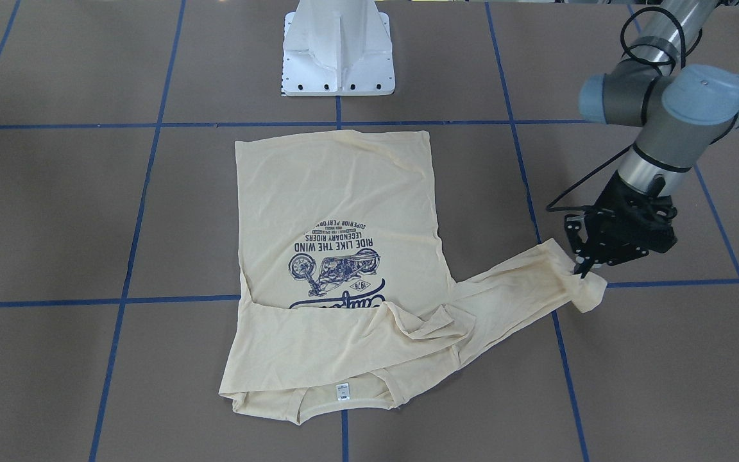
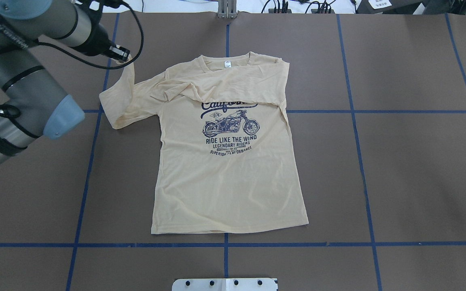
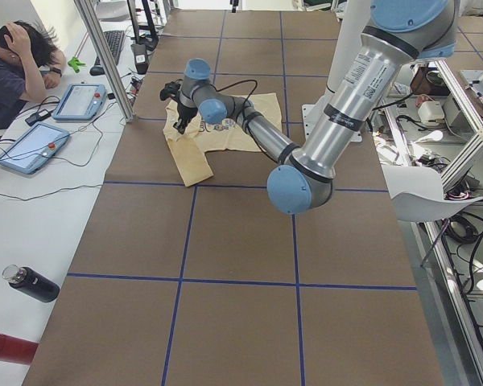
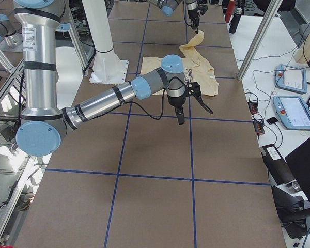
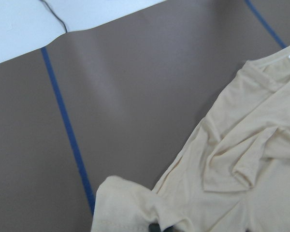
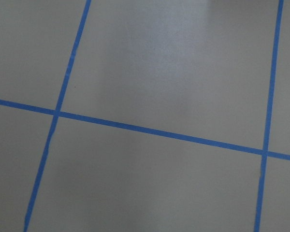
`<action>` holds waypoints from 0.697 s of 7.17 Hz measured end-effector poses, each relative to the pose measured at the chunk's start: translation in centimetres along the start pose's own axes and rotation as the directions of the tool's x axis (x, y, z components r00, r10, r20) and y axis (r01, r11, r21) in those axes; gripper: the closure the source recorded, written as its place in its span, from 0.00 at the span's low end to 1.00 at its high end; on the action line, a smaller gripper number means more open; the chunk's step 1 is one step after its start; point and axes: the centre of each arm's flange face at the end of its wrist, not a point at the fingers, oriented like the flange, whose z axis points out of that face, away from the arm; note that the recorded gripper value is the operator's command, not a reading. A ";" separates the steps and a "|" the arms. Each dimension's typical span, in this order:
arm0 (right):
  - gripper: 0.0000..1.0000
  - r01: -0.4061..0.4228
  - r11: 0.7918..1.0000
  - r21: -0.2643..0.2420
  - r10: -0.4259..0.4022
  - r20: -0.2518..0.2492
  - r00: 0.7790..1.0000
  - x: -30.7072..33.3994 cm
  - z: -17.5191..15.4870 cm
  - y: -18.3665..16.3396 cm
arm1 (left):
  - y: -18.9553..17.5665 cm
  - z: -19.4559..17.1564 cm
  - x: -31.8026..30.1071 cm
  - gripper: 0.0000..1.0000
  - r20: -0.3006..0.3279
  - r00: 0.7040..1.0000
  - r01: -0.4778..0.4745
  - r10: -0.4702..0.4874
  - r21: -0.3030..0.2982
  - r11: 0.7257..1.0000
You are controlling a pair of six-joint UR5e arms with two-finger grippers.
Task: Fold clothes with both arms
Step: 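Fold the held sleeve across the shirt toward the collar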
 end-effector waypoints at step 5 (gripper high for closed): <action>0.00 0.018 0.997 -0.071 -0.013 0.077 0.997 11.3 1.5 5.3 | -12.7 2.8 23.7 1.00 -0.001 0.988 0.154 -0.155 -0.106 0.982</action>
